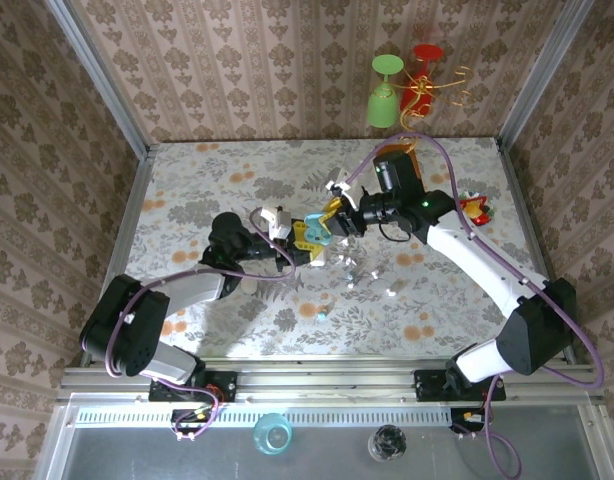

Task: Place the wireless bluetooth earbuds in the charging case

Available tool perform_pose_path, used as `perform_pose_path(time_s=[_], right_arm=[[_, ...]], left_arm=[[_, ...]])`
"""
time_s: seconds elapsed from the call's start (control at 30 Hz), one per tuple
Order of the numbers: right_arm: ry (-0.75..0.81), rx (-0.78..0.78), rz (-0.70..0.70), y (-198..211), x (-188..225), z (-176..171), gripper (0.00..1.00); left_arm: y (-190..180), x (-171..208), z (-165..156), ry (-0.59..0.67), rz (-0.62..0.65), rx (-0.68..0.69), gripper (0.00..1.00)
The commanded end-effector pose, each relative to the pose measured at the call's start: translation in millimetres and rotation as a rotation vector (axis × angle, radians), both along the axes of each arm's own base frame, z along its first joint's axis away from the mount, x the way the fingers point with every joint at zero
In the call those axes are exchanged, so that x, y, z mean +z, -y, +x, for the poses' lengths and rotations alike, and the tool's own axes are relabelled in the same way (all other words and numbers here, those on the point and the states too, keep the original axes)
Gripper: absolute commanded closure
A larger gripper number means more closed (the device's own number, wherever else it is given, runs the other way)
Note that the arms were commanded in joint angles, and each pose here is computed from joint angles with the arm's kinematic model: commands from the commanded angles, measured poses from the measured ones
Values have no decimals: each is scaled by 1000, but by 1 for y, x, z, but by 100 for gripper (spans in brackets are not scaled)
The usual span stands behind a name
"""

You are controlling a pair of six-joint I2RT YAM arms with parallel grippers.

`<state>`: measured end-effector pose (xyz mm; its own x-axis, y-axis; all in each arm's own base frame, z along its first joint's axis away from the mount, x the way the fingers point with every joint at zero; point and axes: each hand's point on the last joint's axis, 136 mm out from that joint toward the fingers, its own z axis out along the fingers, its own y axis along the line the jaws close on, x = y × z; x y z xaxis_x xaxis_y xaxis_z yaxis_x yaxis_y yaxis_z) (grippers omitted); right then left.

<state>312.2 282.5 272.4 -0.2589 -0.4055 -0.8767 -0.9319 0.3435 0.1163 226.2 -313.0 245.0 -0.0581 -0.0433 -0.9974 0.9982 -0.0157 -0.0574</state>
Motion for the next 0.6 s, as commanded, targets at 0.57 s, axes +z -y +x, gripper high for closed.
perform_pose_path(time_s=[0.57], right_arm=[[195, -4, 73, 3, 25, 9, 100]], left_arm=[[-2, 14, 3, -13, -30, 9, 31]])
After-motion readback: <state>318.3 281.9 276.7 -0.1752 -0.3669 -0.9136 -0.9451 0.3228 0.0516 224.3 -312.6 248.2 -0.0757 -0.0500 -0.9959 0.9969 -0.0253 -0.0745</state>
